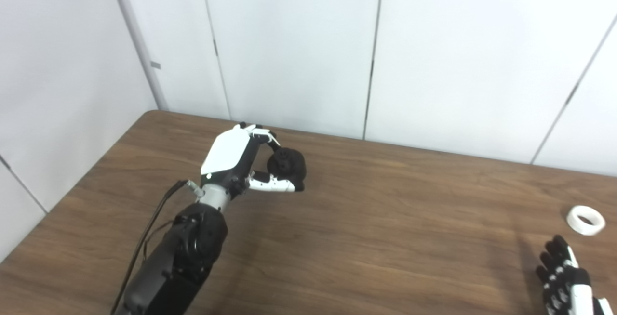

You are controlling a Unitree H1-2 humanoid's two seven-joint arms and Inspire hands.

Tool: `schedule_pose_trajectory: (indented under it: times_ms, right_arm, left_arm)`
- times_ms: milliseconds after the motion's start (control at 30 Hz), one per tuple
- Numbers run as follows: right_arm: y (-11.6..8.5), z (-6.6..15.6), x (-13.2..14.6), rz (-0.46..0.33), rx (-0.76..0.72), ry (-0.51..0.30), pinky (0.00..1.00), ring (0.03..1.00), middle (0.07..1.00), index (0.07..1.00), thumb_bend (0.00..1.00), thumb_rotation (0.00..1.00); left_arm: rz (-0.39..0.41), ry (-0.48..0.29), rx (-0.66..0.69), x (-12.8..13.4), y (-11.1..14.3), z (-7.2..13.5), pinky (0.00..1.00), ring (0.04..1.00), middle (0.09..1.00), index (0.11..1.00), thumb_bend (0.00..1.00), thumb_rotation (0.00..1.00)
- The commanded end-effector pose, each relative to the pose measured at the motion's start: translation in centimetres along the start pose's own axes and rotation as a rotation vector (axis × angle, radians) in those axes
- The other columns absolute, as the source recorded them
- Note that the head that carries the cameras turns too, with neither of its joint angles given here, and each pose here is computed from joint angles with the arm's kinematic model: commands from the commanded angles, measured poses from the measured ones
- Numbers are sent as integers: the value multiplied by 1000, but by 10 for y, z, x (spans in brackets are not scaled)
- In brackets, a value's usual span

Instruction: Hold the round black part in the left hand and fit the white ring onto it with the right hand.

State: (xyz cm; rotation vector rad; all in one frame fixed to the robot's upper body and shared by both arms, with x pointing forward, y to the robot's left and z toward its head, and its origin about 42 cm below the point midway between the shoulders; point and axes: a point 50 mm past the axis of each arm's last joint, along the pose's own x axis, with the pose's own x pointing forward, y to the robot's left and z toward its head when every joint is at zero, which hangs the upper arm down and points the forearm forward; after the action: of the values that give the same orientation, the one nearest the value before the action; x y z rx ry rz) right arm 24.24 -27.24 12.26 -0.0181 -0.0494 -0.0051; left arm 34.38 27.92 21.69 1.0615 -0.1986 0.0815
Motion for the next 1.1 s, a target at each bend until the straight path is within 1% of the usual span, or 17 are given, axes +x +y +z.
schedule_pose_trajectory:
  times_ms: [0, 133, 300, 467, 667, 1067]
  right_arm:
    - [4, 8, 7, 0, 6, -49, 1000, 1000, 998, 1000, 475, 1000]
    - [6, 10, 8, -5, 7, -50, 1000, 1000, 998, 1000, 511, 1000]
    - [10, 10, 10, 0, 13, -56, 1000, 1000, 997, 1000, 560, 1000]
    - [16, 12, 10, 0, 13, -64, 1000, 1000, 988, 998, 564, 1000]
    - [23, 18, 10, -8, -2, -68, 1000, 1000, 983, 993, 566, 1000]
    - [32, 29, 11, -11, -3, -69, 1000, 1000, 972, 992, 565, 1000]
  left_arm:
    - [46, -65, 4, -2, 5, 19, 1000, 936, 808, 484, 524, 53]
    - [22, -84, -26, -17, -10, 35, 1000, 938, 810, 483, 524, 53]
    - [-28, -139, -45, -38, -37, 54, 1000, 924, 808, 483, 524, 52]
    - [-69, -188, -66, -59, -56, 66, 1000, 934, 813, 483, 524, 51]
    - [-109, -202, -85, -79, -74, 74, 1000, 941, 816, 483, 523, 50]
    - [-190, -235, -4, -103, -101, 76, 1000, 918, 803, 483, 524, 51]
